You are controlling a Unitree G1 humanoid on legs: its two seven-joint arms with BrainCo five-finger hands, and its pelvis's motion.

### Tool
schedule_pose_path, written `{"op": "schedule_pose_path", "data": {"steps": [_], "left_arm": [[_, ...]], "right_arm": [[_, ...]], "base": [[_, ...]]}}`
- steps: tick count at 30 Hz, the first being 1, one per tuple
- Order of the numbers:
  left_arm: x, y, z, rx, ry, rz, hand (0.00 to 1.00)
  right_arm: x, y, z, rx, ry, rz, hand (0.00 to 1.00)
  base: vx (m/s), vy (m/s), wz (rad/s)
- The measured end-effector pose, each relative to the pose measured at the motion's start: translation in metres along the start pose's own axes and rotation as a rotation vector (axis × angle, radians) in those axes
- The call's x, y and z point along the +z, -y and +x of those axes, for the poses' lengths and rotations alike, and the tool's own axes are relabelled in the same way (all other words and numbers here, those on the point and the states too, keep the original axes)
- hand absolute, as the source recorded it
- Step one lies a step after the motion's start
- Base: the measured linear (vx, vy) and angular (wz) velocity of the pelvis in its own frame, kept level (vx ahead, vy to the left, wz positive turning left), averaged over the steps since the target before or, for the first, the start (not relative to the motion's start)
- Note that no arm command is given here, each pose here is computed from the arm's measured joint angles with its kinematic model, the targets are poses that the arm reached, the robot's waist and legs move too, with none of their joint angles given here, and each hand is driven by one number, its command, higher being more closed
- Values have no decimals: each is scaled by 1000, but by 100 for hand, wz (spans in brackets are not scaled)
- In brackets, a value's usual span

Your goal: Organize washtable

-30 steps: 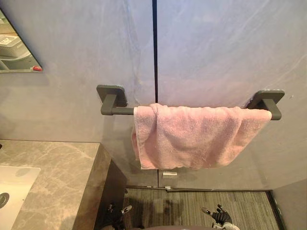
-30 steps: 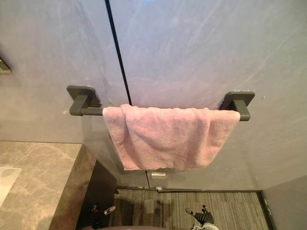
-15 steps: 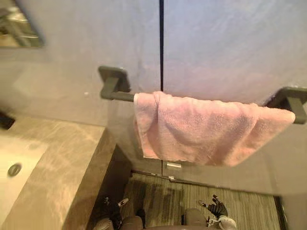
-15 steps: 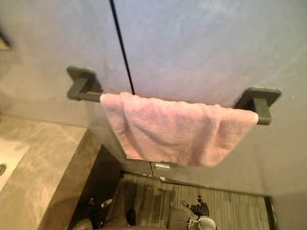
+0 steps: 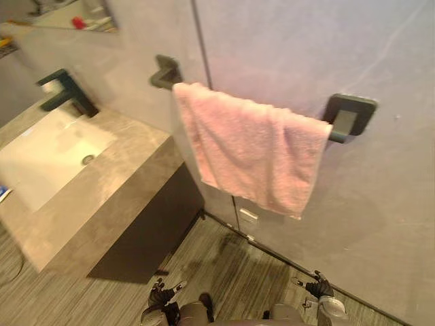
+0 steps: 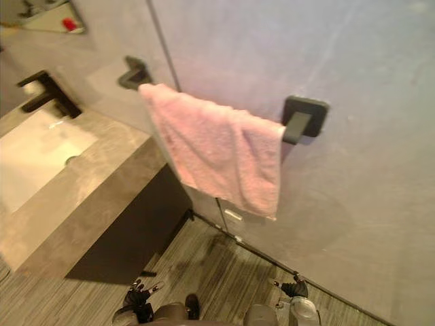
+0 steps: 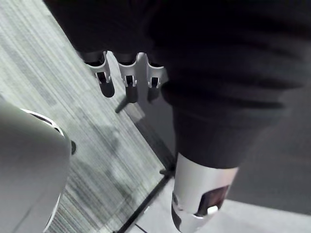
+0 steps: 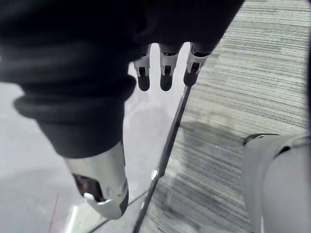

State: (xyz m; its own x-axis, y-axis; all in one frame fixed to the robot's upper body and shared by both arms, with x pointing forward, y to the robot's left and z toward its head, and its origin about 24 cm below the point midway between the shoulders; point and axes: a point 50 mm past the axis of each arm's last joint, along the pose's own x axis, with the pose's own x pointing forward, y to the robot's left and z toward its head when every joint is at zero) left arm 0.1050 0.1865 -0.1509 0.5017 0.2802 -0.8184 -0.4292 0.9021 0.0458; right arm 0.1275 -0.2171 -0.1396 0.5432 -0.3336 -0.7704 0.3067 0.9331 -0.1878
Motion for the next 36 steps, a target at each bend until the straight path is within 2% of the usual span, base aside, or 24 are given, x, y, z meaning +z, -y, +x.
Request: {"op": "schedule_pose_path", "data": {"steps": [6,13,21,25,28,32,36], "left_arm": [[-12,7,-1,-39,-60,91,0],[-9,-8,1,-26,-61,206,0],[-10,-18,3,30,-88,113,0],[-8,-32,5,59,-94,132,0],[-6,-40,6,72,-95,146,0],[-11,-40,4,58,-119,208,0],[-4,-43,7,59,-104,240,0]], "right_arm": [[-20,7,-1,-37,-91,34,0],[-14,-18,1,19,-99,58,0],[-8,-20,2,22,-82,50,0],[-2,-35,2,59,-69,61,0],[-4,-31,2,51,-76,56,0],[-6,-21,3,30,-80,30,0],[-2,-30,1,62,-48,27,0]], "base": [[-144,178,145],[-147,148,113],[-79,84,89],[47,35,-3],[83,32,20],[124,77,52],[221,29,96]]}}
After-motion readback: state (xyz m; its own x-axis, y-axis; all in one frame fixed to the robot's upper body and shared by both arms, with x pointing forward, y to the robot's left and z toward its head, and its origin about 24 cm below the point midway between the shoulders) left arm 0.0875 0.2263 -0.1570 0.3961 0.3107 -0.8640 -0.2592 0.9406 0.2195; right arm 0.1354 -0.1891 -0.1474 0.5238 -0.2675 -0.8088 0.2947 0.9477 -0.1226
